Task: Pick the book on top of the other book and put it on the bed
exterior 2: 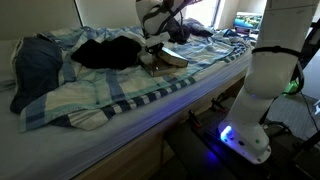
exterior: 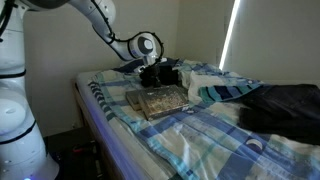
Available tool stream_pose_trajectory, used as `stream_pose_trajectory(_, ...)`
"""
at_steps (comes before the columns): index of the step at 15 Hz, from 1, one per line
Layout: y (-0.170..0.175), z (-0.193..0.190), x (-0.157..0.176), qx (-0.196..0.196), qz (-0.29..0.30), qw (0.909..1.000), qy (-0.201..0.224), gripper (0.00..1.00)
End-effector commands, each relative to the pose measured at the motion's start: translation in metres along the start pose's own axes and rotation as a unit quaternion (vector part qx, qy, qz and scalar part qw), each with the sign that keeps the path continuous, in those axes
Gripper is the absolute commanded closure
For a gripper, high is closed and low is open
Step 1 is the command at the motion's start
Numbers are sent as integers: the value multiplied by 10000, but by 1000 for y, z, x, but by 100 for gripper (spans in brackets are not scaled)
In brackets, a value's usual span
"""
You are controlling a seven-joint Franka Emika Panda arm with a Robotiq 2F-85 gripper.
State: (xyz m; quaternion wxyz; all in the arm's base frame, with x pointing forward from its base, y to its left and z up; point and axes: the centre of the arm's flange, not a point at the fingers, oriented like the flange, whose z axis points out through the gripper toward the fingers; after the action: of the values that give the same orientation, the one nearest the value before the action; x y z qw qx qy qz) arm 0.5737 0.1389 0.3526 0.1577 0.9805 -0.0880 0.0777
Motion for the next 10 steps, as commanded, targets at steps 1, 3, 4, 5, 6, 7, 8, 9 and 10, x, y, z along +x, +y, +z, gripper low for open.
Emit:
stream_pose_trajectory(1,12,6,-26,114,217,9996,-115,100)
stream_pose_trajectory(3,19,5,-30,168,263,9995,-101,100)
stream_pose_trajectory(4,24,4,-33,178,317,9993,-96,100)
stream_pose_trajectory(5,30,5,-36,202,387,9990,-100,100)
stream_pose_trajectory(6,36,5,-40,232,471,9986,-108,100)
stream_pose_trajectory(7,41,5,-43,258,578,9979,-110,100)
stream_pose_trajectory(8,46,5,-46,304,658,9973,-103,100)
stream_pose_trajectory(9,52,6,-50,322,754,9966,-103,100)
stream_pose_trajectory(10,57,6,-53,368,796,9961,-102,100)
